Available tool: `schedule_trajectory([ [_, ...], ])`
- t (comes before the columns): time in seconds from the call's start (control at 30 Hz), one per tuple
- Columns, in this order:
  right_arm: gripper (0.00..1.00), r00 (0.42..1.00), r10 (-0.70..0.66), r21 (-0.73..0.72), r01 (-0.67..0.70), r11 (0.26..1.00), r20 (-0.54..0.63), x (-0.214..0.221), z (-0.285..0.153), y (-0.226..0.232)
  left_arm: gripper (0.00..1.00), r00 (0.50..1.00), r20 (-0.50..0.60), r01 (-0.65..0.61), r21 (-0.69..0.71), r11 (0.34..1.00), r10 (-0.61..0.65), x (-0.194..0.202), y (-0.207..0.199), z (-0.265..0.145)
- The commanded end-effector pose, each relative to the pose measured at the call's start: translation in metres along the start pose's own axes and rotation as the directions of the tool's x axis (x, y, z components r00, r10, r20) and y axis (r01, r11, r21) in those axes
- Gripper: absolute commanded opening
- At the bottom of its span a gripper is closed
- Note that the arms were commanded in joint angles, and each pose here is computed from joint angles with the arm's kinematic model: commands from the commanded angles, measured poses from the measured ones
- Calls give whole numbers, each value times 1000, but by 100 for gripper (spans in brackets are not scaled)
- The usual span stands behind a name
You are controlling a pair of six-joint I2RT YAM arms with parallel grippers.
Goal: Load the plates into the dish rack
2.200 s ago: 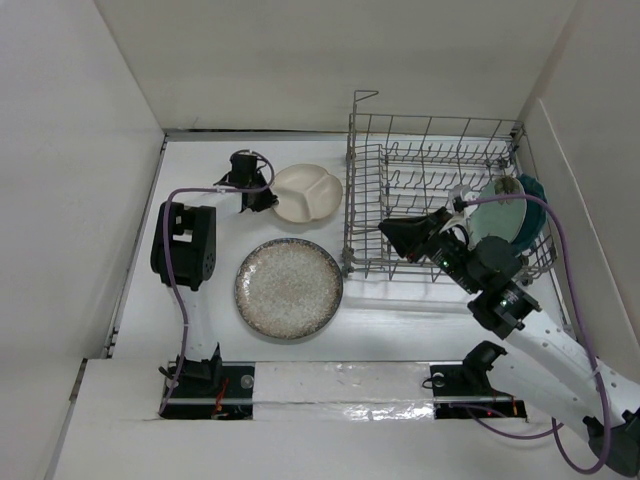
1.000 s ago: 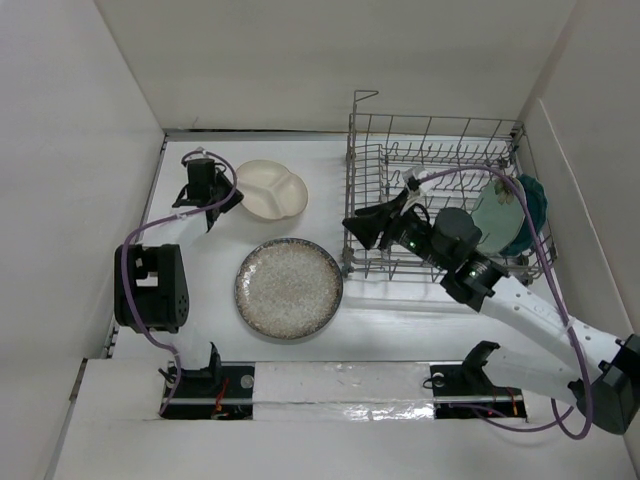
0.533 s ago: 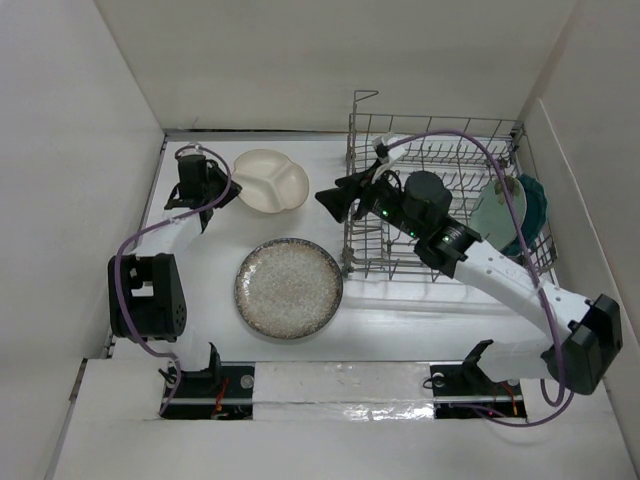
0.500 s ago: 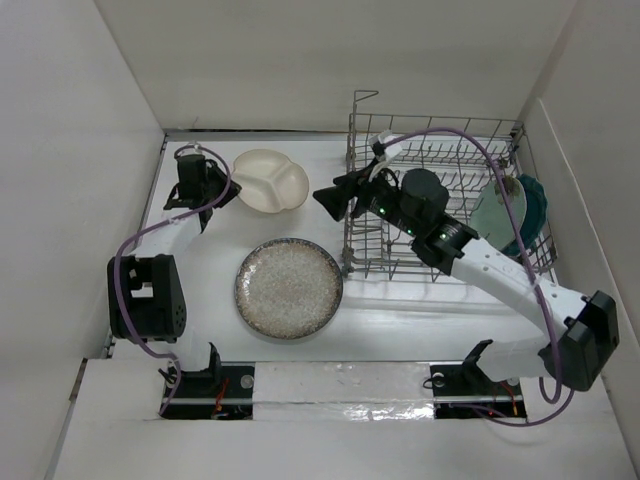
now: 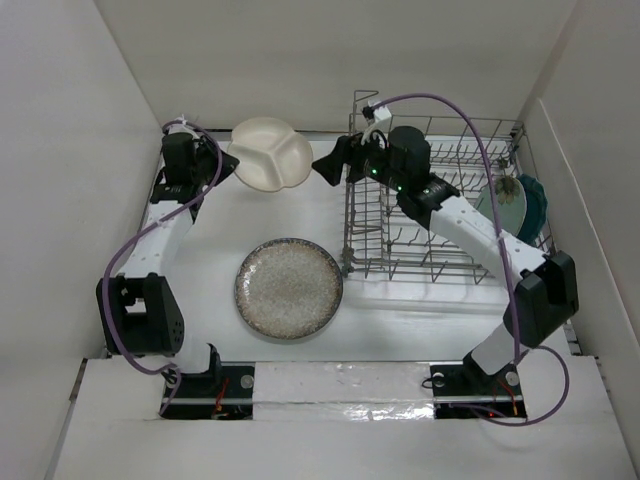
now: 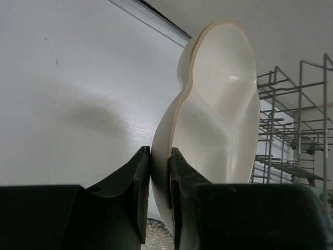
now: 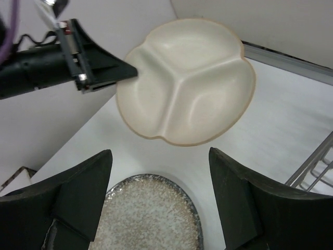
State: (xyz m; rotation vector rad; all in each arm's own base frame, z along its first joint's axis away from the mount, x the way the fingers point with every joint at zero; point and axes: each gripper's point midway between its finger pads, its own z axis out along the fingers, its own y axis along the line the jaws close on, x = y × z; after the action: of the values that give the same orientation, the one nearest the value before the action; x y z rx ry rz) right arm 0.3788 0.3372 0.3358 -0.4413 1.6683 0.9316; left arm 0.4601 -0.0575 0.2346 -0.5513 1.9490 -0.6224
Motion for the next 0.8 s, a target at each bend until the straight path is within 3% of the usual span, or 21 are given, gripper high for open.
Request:
schedule_trajectory([
  [0.0,81,1000,1,-36,-1,999,9,-23,11,-5,0,960,280,-80,350,934,-23,-100,-120,-79],
  [0.4,85,997,37,0,-37,999,-75,-16,53,-45,0,959,282,-112,486,867,-34,-117,-169,-123],
  [0.63,85,992,85,-63,-92,994,-96,-4,66,-39,0,965,260,-117,547,829,-36,-114,-184,-140],
  [0.77,84,993,112,-161,-117,980,-35,-16,68,-27,0,971,236,-110,590,800,-40,-110,-192,-150],
])
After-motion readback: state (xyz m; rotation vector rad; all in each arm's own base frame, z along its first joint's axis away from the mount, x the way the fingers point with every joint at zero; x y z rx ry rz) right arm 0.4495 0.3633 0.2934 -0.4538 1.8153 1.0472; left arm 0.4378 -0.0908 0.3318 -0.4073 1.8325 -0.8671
